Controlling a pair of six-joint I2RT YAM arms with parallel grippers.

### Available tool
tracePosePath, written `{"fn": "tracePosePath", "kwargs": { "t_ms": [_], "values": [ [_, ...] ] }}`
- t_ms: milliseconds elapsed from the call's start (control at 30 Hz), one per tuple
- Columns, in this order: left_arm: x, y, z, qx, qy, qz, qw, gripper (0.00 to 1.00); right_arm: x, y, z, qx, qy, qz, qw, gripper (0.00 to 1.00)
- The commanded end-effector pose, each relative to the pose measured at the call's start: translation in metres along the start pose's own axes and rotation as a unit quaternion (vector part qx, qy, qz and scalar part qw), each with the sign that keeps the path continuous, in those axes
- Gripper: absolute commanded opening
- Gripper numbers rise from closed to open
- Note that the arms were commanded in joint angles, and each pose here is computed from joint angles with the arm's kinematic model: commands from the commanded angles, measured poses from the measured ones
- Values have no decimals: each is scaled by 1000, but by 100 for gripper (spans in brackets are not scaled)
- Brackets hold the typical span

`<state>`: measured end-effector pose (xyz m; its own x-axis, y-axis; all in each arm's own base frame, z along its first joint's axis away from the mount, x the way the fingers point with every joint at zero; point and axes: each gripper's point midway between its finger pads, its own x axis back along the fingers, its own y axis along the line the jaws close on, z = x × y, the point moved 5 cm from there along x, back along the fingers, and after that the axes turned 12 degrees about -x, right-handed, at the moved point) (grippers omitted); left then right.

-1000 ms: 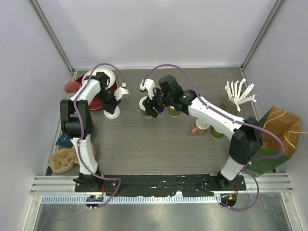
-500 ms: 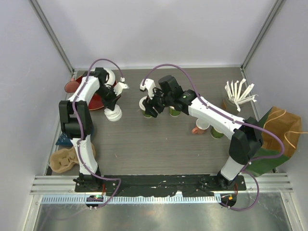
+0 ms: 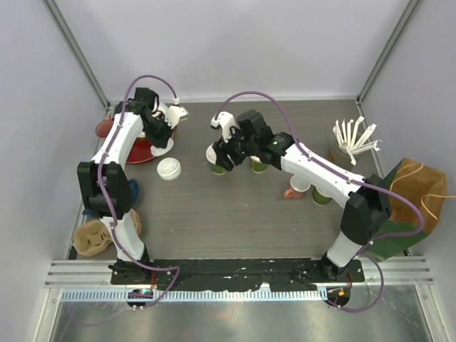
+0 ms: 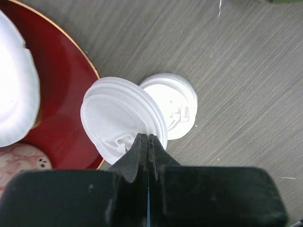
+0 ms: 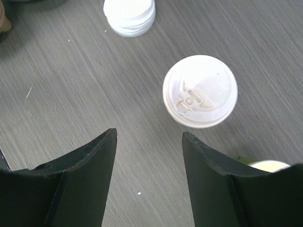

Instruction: Pack the takeout coffee

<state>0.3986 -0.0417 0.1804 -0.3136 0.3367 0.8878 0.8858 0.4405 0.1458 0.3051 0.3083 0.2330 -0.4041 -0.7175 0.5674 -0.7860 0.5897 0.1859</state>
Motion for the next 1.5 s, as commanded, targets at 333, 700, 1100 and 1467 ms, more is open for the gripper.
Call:
{"fn": "tracePosePath", "kwargs": {
  "t_ms": [333,700,1100,1467],
  "values": [
    [76,-98,-188,-179,-127,-88,972,0,159,-131,-19,-269,-213,220,913,62],
    [-19,-164,-274,-301,-53,-76,949,0,198,-156,22,-297,-222,268,889,62],
    [-52,-192,-283,-317,-57,-45,945,0,203,-158,31,-292,-211,272,892,62],
    [-66,-201,-297,-318,-76,-42,944,0,208,-153,29,-286,-216,267,894,62]
  ]
}}
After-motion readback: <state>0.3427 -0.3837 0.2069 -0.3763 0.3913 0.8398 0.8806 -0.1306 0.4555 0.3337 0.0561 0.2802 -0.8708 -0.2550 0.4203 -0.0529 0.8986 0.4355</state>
